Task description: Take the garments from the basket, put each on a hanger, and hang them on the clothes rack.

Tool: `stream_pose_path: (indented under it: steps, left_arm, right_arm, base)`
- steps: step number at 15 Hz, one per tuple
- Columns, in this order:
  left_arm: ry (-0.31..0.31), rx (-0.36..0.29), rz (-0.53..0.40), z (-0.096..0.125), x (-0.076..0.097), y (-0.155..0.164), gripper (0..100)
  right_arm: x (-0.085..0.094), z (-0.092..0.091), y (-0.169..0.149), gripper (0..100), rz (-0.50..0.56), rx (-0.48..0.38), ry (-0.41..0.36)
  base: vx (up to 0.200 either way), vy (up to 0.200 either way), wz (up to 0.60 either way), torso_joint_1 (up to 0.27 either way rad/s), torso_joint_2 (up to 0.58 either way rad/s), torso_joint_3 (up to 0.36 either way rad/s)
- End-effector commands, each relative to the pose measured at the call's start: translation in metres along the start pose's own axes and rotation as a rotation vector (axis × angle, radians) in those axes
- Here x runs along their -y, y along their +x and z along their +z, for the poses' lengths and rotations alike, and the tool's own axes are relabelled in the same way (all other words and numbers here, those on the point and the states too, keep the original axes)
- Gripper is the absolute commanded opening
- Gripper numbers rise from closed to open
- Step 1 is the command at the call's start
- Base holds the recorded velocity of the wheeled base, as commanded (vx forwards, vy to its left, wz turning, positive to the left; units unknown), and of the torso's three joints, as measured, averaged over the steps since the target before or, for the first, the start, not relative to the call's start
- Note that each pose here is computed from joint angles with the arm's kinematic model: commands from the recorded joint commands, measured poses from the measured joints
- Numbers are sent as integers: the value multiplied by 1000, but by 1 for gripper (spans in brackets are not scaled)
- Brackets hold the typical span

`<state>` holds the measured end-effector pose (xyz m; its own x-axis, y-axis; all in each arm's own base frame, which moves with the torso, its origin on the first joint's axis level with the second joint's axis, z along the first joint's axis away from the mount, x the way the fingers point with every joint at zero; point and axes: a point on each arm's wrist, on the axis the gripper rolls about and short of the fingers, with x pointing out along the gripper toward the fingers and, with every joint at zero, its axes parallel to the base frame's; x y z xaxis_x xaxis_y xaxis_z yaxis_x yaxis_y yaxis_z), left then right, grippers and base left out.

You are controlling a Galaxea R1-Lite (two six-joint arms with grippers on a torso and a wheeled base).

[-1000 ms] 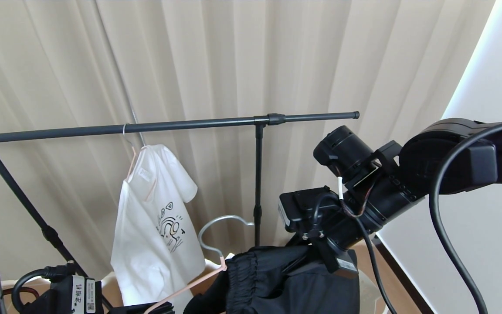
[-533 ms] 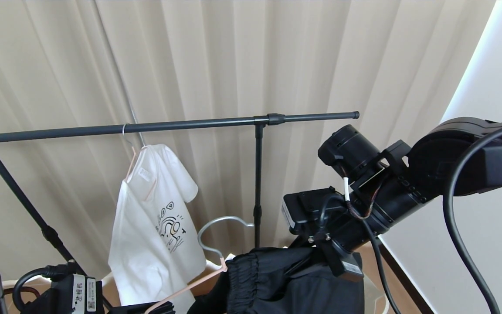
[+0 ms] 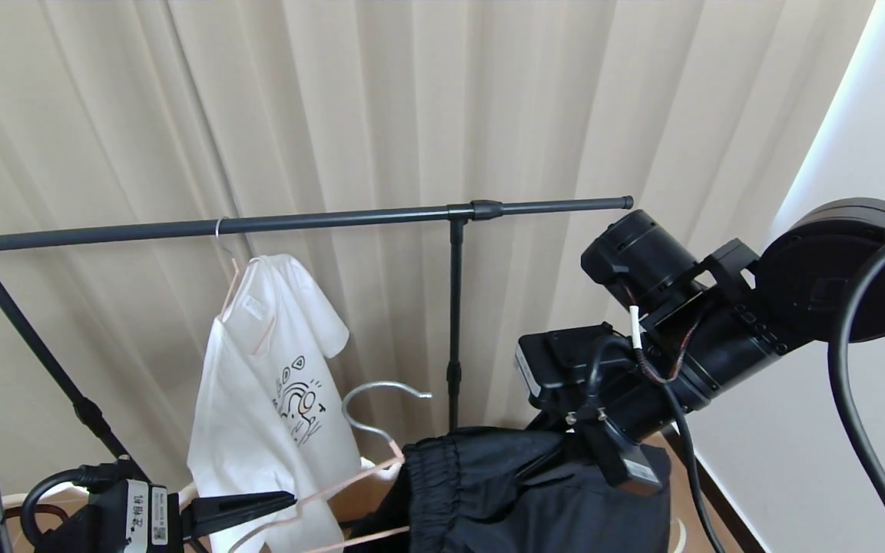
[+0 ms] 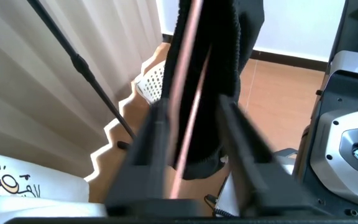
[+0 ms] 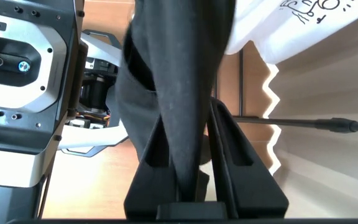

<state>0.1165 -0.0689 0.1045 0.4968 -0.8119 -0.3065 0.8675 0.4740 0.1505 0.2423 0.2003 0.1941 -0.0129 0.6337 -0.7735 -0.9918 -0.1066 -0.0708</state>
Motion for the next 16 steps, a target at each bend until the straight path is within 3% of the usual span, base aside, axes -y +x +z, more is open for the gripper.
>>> stream_pose_path:
  steps: [1,4,7,10,13,15,16]
  left_arm:
    - [-17,2,1,0,0,0,100]
    - [-30,0,5,0,0,0,100]
    - [-94,2,5,0,0,-1,100]
    - [-214,33,30,10,-7,3,100]
    - [-357,77,116,27,-19,9,100]
    - [-448,32,155,36,-28,16,100]
    - [-508,-22,178,42,-33,19,100]
  right_arm:
    - [-6,-2,-2,0,4,-3,2]
    - [-8,-5,-1,0,12,-10,6]
    - [-8,-4,-4,0,-1,-9,3]
    - [-7,-5,-13,0,-68,-40,-1]
    - [-10,-5,-25,0,-170,-110,-11]
    - [-12,-9,-30,0,-304,-113,-45]
    - [-15,-15,-27,0,-401,-103,-71]
  base:
    - [0,0,0,0,0,0]
    - [0,0,0,0,0,0]
    - [0,0,0,0,0,0]
    - [0,0,0,0,0,0]
    - [0,0,0,0,0,0]
    - [0,0,0,0,0,0]
    - [0,0,0,0,0,0]
